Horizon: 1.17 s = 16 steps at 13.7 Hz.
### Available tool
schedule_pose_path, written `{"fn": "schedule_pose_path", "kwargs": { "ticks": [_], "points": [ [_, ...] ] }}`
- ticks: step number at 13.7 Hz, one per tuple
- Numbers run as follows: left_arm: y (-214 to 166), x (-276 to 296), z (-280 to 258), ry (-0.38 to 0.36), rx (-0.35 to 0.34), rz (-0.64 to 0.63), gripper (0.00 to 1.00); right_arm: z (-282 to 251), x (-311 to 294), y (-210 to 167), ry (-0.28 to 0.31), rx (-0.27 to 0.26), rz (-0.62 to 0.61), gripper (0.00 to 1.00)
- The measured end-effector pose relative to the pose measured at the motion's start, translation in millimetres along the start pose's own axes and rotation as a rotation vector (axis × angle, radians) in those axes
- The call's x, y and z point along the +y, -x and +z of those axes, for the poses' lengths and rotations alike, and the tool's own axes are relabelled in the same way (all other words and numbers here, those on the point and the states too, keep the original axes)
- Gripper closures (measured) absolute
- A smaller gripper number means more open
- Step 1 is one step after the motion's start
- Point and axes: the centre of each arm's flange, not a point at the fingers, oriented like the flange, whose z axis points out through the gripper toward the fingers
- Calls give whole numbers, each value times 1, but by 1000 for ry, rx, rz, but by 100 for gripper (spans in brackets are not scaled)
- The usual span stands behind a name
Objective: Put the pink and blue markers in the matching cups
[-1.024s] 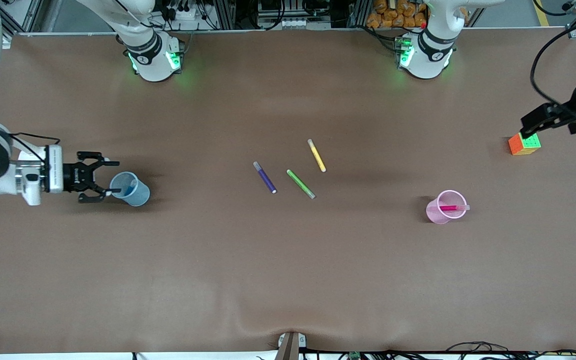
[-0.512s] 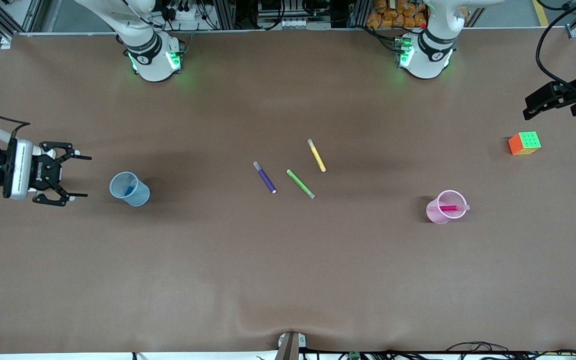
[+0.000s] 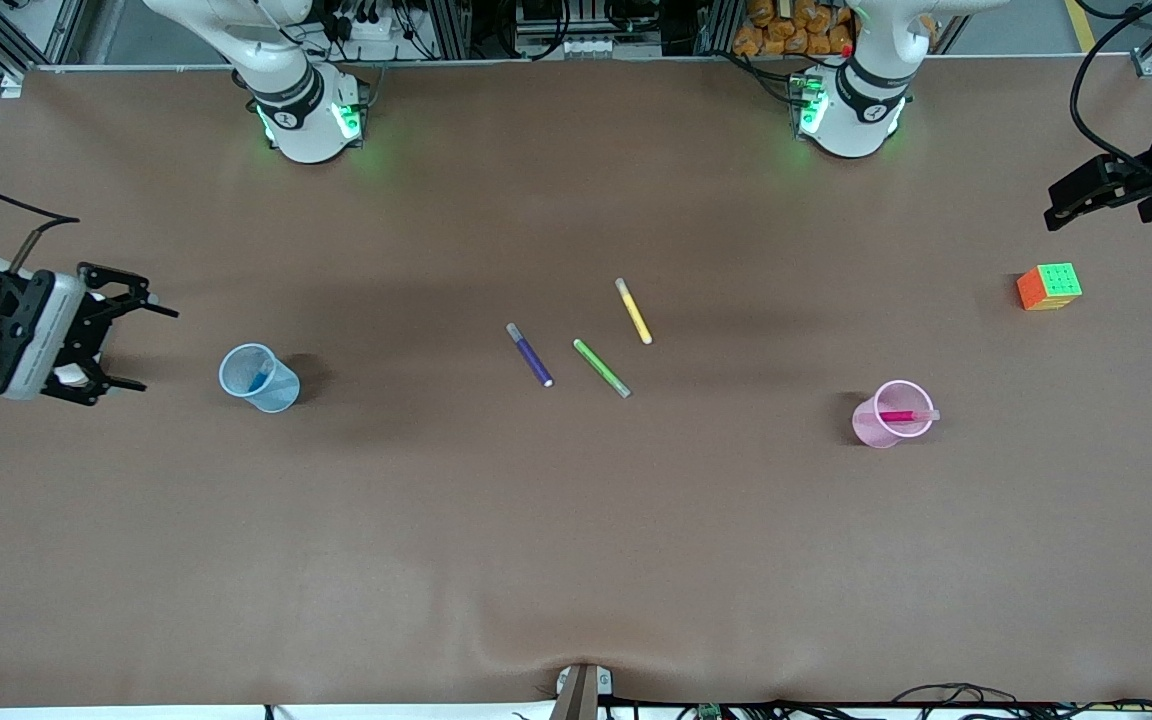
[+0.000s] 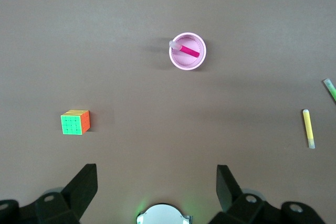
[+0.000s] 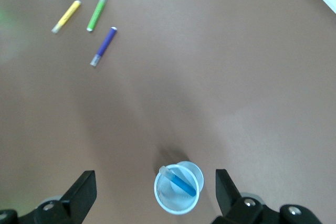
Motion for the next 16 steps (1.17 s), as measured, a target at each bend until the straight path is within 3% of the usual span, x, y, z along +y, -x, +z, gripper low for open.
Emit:
{"fn": "schedule_pose_path", "kwargs": {
  "ticks": [2,7,11,16],
  "points": [
    [0,0,1,0,-1,0,0,-6,-5,-7,24,-18,93,0],
    [0,2,2,-1,-4,4,0,-47,-34,-19,150,-68,350,0],
    [0,3,3,-1,-6,7,0,-68,-50,-11,249,-143,583,0],
    [-1,0,3,-1,-6,27,0,-66,-76,-1,218,-245,973,0]
  ]
}}
